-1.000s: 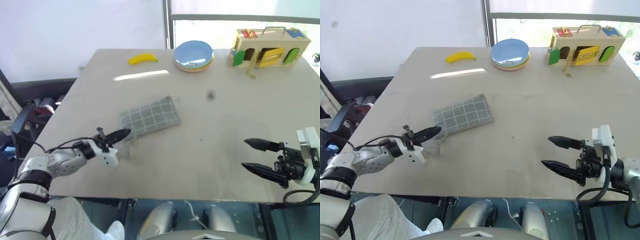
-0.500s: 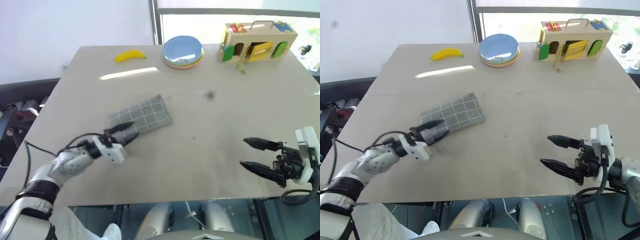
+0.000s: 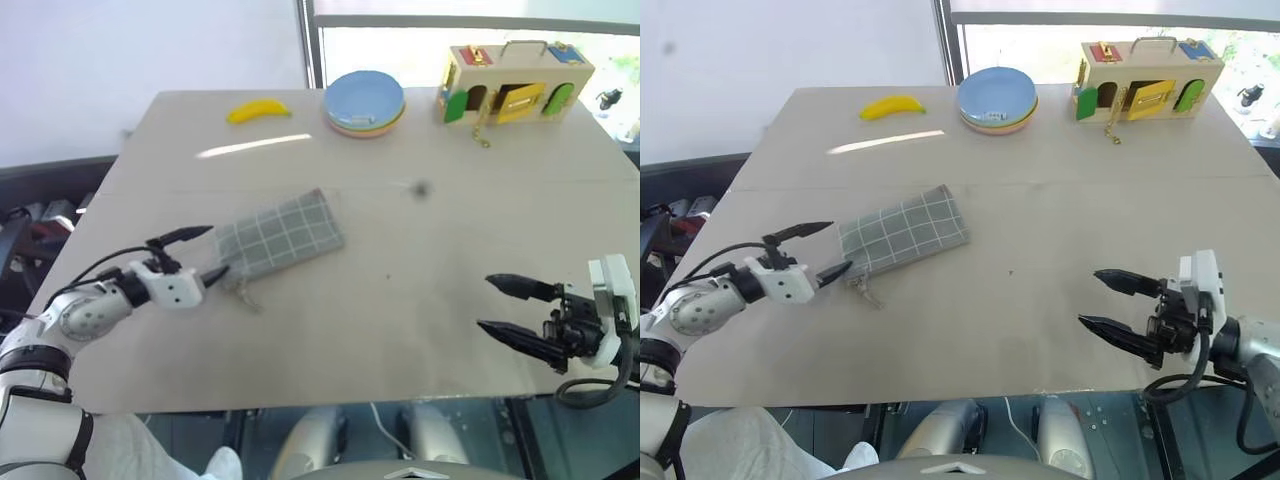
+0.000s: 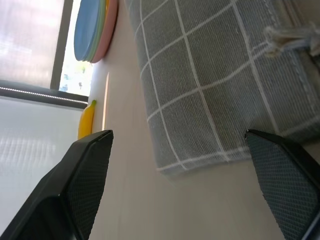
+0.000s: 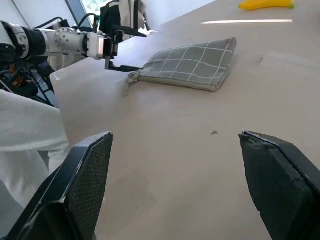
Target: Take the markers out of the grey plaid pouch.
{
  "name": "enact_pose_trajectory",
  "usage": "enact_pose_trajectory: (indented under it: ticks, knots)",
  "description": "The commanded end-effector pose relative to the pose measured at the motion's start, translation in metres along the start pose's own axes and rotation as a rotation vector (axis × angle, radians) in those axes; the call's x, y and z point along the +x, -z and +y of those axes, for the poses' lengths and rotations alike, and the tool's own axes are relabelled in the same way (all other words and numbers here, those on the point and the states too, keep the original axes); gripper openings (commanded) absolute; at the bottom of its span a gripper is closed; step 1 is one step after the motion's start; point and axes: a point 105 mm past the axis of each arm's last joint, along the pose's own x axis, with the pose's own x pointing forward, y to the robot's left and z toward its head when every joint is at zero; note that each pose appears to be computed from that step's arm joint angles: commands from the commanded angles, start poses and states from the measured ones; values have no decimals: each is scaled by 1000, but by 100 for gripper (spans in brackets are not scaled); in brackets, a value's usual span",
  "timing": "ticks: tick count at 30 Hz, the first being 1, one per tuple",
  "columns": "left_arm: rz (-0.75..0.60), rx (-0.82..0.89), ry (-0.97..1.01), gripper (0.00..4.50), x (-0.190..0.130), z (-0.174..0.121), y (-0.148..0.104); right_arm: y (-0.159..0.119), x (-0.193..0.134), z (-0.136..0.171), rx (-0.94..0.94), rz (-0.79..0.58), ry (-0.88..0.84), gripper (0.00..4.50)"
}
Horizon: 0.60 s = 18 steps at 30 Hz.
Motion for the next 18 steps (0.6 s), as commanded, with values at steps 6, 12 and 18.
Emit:
enact_pose_trajectory:
  ticks: [6,12,18]
  knots:
    - [71,105,260,442,-21,-39,15,-4,3,8,-35,-19,-6,409]
    - [57,139,208,442,-3,-42,12,-5,3,8,-38,-22,1,409]
    - [-119,47,46,442,53,-45,-30,-6,5,7,-48,-29,4,409]
